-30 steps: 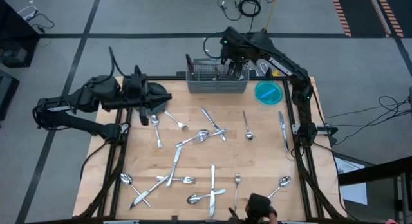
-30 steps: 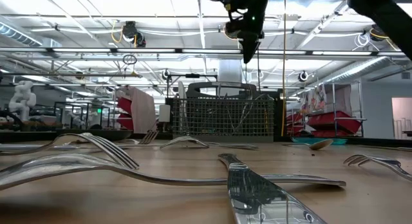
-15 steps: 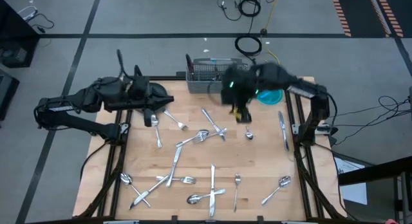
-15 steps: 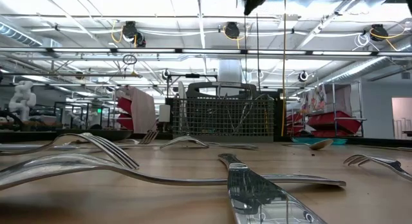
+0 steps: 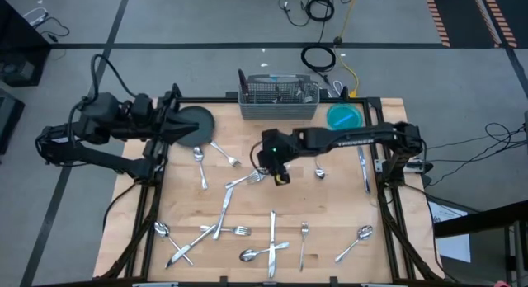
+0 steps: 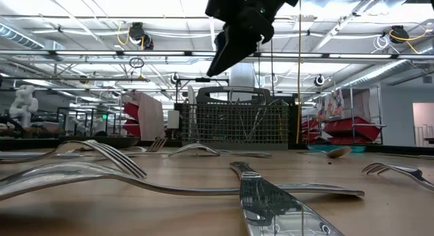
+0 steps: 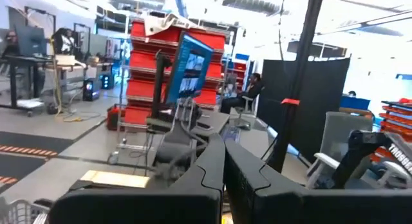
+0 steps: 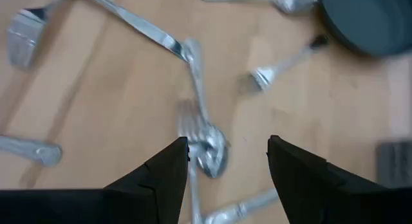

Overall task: Sort silverware
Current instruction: Put the fork into the silverware organizer

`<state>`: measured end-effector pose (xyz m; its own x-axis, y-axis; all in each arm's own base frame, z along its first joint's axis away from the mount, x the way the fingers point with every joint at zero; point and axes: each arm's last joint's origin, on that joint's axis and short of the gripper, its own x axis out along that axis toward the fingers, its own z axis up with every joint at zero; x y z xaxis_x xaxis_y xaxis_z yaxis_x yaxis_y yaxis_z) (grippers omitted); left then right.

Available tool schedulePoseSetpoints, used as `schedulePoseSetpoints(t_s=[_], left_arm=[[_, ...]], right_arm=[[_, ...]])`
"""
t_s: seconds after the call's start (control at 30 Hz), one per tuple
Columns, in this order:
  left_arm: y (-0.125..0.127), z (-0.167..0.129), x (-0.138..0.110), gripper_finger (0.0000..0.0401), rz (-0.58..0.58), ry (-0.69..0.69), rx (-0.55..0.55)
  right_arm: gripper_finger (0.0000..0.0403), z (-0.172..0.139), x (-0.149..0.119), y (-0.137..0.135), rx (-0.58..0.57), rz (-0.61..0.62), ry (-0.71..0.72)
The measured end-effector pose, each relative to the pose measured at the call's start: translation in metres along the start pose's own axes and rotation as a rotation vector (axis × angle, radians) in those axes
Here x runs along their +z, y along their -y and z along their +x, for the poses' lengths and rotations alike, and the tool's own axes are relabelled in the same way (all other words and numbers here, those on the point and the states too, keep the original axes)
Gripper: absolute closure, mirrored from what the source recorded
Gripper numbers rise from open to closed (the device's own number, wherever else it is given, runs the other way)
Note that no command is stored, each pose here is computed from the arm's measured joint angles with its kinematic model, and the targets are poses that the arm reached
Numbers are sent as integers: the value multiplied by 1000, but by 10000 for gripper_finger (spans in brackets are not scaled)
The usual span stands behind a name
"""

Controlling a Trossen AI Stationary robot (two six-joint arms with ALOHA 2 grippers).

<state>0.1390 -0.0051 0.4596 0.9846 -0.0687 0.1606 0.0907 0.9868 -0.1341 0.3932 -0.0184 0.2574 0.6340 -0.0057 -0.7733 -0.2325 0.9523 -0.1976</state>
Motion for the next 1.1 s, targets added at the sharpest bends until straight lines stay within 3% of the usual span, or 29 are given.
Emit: schedulePoseSetpoints(t_s=[0.2, 0.57, 0.83, 0.97, 1.1], left_arm=[[0, -1, 0, 390, 2, -6, 0], [0, -1, -2, 390, 17, -29, -5], [0, -1, -6, 390, 16, -63, -1], [-1, -1, -6, 390, 16, -65, -1], [-1, -1, -6, 390, 15, -70, 0]], right_arm=[[203, 24, -1, -7, 11, 6, -7], [203, 91, -29, -16, 59, 90, -149], [206, 110, -37, -18, 59, 131, -177], [223, 119, -41, -19, 55, 172, -191], [271, 123, -44, -21, 45, 233, -210]])
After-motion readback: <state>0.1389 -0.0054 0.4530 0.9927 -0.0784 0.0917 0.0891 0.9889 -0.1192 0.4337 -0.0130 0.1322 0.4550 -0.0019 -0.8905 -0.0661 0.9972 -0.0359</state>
